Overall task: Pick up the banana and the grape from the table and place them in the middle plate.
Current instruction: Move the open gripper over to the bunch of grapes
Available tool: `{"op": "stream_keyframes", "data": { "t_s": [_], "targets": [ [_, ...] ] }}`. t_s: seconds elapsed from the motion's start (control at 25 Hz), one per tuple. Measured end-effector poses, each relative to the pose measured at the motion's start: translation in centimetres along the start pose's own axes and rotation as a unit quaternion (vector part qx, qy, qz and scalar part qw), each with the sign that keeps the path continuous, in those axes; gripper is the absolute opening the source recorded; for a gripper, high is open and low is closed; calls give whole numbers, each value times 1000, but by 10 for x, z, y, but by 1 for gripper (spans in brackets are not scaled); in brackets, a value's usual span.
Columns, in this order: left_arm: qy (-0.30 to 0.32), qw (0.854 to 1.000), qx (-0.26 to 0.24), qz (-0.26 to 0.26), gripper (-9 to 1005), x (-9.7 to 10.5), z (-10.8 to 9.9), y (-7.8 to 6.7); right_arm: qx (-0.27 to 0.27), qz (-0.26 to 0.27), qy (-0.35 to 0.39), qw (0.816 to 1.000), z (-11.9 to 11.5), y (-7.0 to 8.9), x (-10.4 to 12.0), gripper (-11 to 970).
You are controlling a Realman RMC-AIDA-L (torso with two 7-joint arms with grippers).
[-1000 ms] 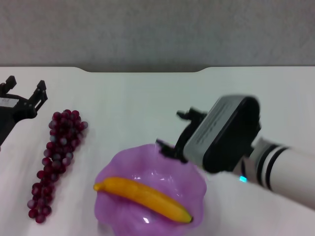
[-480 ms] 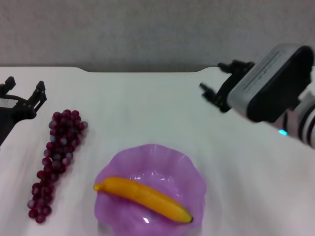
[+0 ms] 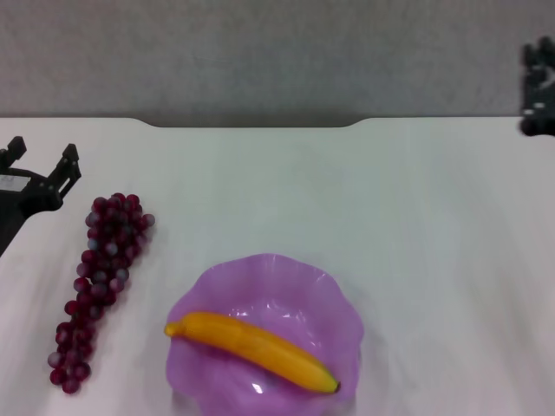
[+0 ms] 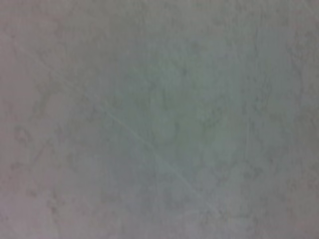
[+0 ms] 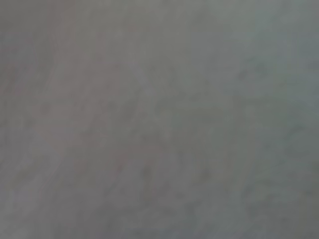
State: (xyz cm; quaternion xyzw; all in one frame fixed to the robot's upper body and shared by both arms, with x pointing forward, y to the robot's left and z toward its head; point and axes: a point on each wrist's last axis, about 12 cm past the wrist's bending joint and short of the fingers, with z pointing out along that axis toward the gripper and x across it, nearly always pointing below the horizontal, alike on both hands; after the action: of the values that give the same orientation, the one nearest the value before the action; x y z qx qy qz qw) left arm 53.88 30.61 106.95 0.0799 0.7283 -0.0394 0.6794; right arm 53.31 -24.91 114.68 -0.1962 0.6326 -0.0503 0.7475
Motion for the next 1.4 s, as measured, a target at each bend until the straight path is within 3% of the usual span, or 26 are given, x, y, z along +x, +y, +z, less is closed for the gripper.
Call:
{"op": "stream_keyframes", "data": {
  "t_s": [0.12,0.4,0.6,0.84,1.04,1.24,1.4],
  "targets": [
    [0,1000,0,0,740,0,0,0,55,33,-37,997,-23,-6,25,303],
    [0,1000,4,-1,740,-2,2,-2,143,51,-29,988,-59,-13,63,-5],
    [8,1000,12,-5,740,-8,6,-10,211,52,19,976,-87,-17,93,-1],
    [37,999,16,-6,740,-21,11,-17,212,67,83,971,-94,-13,118,-1],
    [111,994,18,1,741,-31,18,-25,192,76,107,973,-88,-7,124,-1],
    [200,979,14,27,741,-40,26,-35,182,78,105,975,-83,-4,123,0],
    [237,970,18,47,741,-42,34,-42,173,79,104,976,-79,-1,121,0]
  ]
}}
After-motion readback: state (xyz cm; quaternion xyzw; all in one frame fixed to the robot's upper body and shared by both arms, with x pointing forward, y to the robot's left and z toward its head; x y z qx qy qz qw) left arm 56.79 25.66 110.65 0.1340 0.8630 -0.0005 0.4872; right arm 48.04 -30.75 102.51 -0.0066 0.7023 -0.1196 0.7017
